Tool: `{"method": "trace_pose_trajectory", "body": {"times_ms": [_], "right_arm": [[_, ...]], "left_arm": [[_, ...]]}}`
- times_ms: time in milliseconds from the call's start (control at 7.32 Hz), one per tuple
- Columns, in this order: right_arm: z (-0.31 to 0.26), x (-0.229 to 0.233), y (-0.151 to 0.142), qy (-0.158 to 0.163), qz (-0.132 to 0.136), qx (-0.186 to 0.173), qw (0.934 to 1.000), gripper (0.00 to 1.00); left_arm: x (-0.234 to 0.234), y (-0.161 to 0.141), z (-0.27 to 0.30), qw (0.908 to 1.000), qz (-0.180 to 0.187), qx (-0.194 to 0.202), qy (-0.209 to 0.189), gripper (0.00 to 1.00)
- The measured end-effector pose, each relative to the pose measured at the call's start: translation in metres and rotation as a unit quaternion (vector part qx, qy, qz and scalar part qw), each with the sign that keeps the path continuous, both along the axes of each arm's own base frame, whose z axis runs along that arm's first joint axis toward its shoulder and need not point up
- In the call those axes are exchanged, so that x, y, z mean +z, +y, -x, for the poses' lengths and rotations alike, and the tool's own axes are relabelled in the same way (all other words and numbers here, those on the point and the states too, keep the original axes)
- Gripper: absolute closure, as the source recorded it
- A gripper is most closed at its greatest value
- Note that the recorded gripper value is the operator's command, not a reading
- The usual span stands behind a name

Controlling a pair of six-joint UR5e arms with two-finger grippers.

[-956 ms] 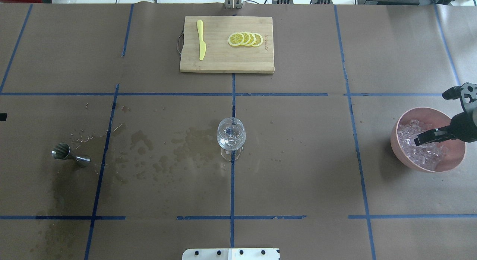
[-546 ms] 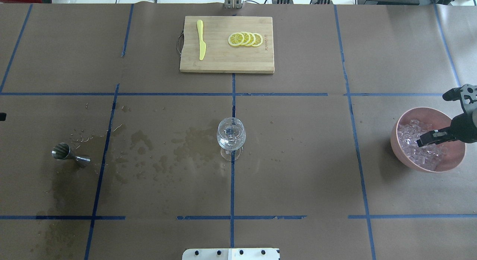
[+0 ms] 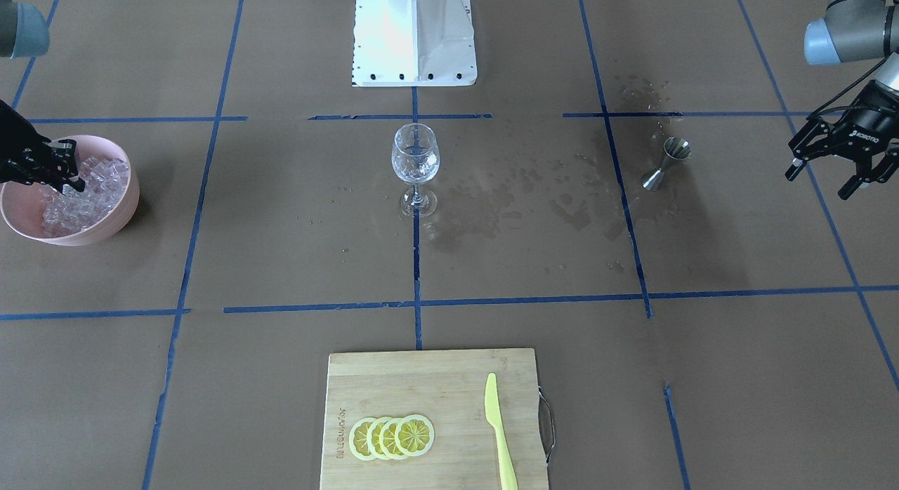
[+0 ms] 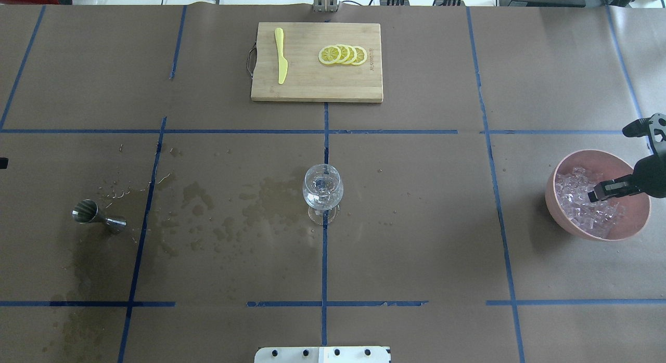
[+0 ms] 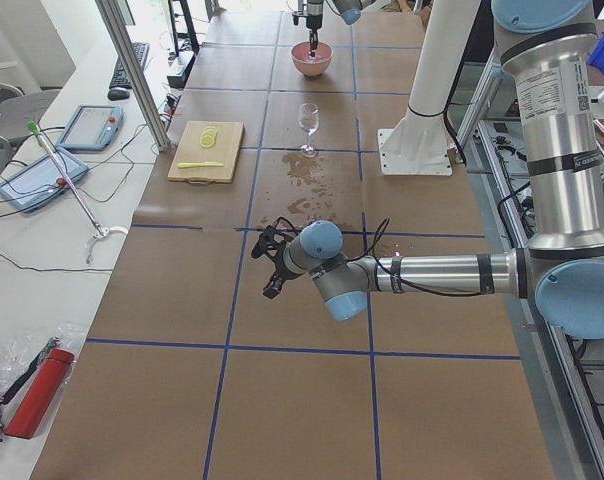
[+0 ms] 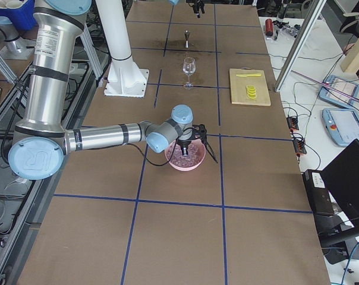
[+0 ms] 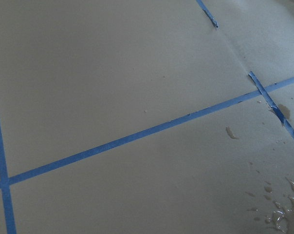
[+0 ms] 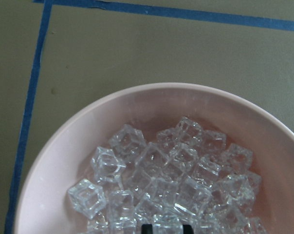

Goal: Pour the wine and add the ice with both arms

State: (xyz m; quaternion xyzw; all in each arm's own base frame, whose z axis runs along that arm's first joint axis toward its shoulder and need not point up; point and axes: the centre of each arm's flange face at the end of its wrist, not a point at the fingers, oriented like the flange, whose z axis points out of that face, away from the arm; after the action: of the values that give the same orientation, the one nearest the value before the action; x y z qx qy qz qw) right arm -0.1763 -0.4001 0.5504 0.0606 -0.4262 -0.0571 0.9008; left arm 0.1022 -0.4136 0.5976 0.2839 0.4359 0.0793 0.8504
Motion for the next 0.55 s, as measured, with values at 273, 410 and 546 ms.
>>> {"method": "trace_pose_trajectory", "body": {"times_ms": [273, 410, 546], "right_arm": [[-0.009, -0.051, 0.002, -0.036, -0.014, 0.013, 0.9992, 1.00], [-0.007, -0.085, 0.000, -0.060, -0.007, 0.035, 0.9976, 1.00], [0.005, -0.121, -0.006, -0.088, 0.006, 0.058, 0.9944, 1.00]], "left_arm": [[-0.006, 0.000, 0.007, 1.0000, -0.002, -0.004, 0.004, 0.00], [-0.007, 0.000, 0.010, 1.0000, 0.002, -0.001, 0.009, 0.00], [-0.009, -0.003, 0.013, 0.9996, 0.020, 0.009, 0.016, 0.00]]}}
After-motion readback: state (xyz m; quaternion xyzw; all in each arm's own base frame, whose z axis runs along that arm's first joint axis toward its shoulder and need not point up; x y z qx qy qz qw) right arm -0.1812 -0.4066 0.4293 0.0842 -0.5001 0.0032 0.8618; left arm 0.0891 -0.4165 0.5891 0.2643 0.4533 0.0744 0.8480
